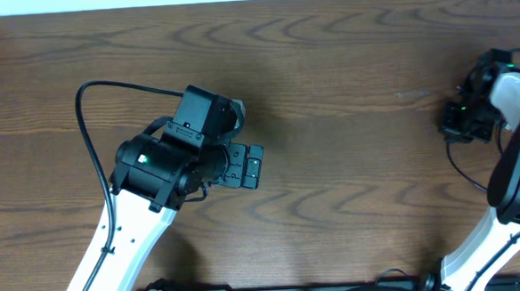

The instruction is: Untangle cables

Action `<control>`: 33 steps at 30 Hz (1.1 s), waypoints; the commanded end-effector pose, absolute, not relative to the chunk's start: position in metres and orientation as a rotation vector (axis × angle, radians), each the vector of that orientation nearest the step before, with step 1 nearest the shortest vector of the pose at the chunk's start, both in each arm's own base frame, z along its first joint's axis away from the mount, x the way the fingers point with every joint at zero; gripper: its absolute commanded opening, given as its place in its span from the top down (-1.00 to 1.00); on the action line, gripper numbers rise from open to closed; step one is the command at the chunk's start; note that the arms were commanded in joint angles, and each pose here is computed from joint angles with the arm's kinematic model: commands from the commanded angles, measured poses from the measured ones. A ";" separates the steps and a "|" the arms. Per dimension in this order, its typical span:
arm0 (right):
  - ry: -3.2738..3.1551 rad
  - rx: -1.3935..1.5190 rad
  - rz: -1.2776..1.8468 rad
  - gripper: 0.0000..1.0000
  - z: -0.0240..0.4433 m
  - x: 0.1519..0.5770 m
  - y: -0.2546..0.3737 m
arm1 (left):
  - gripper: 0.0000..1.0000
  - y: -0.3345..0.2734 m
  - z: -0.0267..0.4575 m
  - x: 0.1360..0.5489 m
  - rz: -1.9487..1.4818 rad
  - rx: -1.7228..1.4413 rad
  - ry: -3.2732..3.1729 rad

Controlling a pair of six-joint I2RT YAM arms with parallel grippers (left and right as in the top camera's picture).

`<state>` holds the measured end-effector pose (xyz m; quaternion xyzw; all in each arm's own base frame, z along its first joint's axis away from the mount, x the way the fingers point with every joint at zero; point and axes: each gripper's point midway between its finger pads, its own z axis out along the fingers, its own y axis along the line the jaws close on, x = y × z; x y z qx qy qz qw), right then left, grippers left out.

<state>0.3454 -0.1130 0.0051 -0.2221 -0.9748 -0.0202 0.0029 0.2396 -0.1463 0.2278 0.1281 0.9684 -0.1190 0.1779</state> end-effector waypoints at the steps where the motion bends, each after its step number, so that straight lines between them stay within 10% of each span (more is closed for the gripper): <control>1: -3.156 -0.820 -0.138 0.98 0.056 0.372 -0.141 | -0.91 -0.146 0.227 0.239 -0.332 0.366 2.743; 11: -3.367 -1.507 0.218 0.98 0.262 0.373 -0.289 | -0.92 -0.143 0.224 0.234 -0.321 0.367 2.770; 12: -3.221 -1.748 0.351 0.64 0.266 0.347 -0.319 | -0.91 -0.142 0.222 0.232 -0.316 0.368 2.781; 13: -3.082 -1.923 0.380 -0.68 0.261 0.319 -0.343 | -0.91 -0.141 0.220 0.231 -0.313 0.368 2.788; 14: -3.067 -1.955 0.337 -0.99 0.259 0.314 -0.347 | -0.92 -0.141 0.219 0.231 -0.312 0.368 2.790; 27: -3.315 -1.549 -0.677 -0.99 0.278 0.353 -0.257 | -0.91 -0.143 0.229 0.239 -0.316 0.401 2.712; 33: -3.677 -1.153 -0.949 -0.98 0.372 0.341 -0.192 | -0.90 -0.120 0.281 0.233 -0.272 0.332 2.471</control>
